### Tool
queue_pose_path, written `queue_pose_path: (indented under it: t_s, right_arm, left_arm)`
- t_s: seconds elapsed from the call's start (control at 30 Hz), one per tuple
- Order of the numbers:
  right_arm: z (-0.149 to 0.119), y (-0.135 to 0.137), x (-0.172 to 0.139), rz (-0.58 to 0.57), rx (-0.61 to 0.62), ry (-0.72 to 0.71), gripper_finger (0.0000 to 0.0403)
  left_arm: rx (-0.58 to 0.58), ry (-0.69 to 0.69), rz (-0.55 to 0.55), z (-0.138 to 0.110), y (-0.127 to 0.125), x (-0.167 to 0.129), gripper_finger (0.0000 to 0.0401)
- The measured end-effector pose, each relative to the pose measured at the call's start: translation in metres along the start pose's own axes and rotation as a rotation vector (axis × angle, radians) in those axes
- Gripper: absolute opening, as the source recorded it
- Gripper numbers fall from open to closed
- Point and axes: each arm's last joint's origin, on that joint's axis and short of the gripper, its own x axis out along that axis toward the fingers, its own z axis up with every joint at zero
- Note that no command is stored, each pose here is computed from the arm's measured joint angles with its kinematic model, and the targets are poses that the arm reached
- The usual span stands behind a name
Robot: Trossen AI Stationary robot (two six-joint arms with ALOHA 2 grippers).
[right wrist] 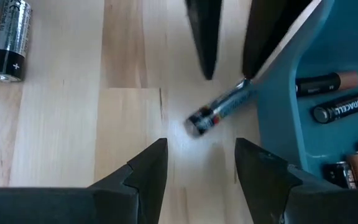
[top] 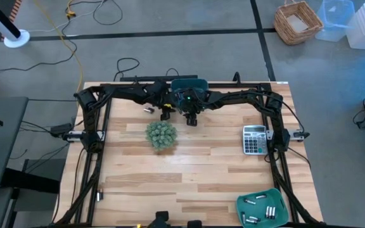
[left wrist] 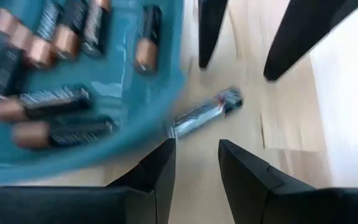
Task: Sort batteries
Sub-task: Put the silver battery into the green bin
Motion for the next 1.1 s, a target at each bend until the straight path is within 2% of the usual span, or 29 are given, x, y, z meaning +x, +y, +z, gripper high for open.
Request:
queue_pose_path:
  t_s: [0.77, 0.9, 1.1]
  right_arm:
    - [-0.002, 0.004, 0.0, 0.02, 0.045, 0.032, 0.0205]
    - [-0.003, 0.004, 0.001, 0.023, 0.049, 0.036, 0.0205]
    - [-0.005, 0.006, 0.0, 0.032, 0.053, 0.058, 0.0205]
  left_arm:
    - [0.029, -0.053, -0.032, 0.009, -0.009, 0.006, 0.0119]
    - [0.037, -0.049, -0.066, 0.013, -0.012, 0.011, 0.0119]
    - [0.047, -0.01, -0.018, 0.019, -0.009, 0.01, 0.0119]
